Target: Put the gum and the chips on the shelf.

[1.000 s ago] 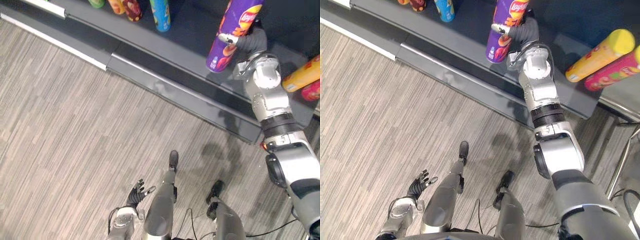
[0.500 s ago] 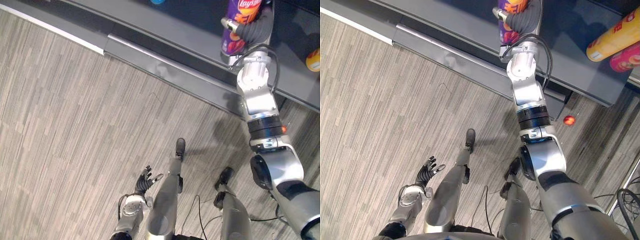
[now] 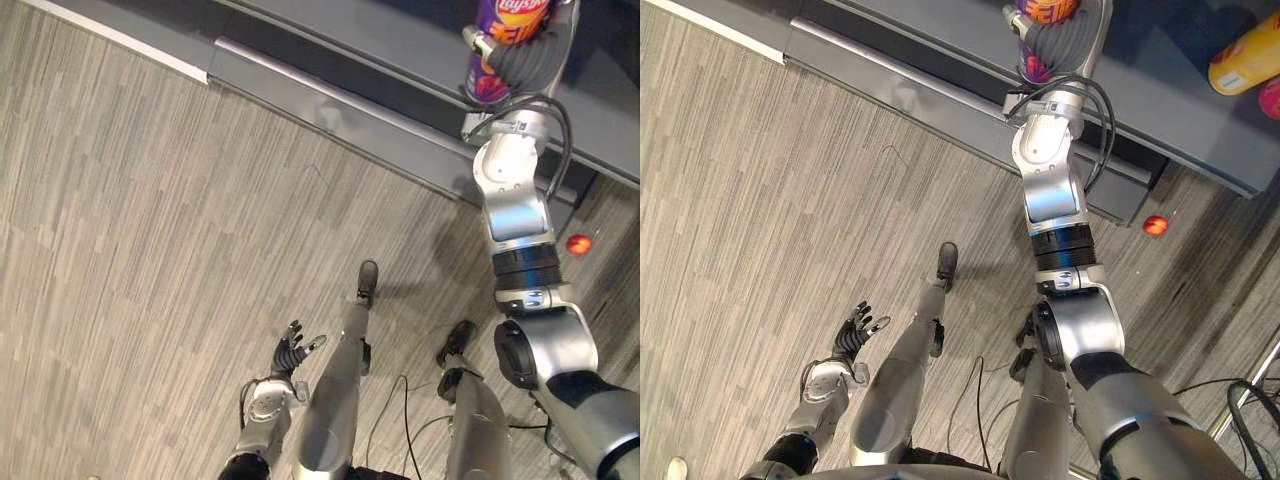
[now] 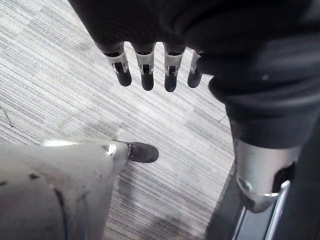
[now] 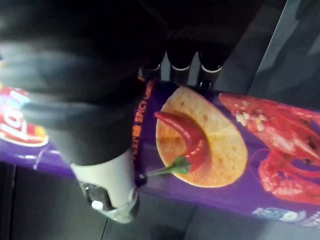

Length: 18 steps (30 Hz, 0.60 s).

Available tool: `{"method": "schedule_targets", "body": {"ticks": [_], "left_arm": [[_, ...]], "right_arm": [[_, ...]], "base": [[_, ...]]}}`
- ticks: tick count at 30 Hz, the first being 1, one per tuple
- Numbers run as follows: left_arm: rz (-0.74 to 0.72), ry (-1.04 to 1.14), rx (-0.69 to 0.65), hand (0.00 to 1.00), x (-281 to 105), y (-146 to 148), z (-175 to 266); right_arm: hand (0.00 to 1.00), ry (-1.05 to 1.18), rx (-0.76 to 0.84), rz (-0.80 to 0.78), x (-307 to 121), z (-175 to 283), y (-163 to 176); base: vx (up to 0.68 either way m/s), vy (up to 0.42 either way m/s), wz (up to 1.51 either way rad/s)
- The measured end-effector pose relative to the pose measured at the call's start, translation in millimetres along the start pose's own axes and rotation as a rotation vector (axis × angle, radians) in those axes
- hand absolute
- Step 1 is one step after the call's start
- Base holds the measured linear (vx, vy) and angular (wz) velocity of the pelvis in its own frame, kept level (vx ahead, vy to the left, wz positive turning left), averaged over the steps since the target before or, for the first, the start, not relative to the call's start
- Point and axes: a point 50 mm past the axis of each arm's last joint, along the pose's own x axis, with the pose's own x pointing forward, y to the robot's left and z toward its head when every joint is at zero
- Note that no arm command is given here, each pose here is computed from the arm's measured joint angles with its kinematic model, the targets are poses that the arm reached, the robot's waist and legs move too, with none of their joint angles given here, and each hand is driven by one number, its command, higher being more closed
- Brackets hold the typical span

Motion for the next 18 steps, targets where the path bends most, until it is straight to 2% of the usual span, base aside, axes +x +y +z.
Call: {"method": "schedule_targets", "body": {"ticks": [6, 18], "left_arm": [[0.002, -0.002, -0.044, 0.00, 1, -3, 1], [-0.017, -0.036, -0.082, 0.00, 3, -14, 8]], "right_arm": [[1.00, 0.019, 0.009, -0.002, -3, -5, -3], [1.00, -0.060, 0.058, -0.042, 4, 14, -12]], "base": [[0.03, -0.006, 0.00], [0.04, -0.007, -0.02]]}}
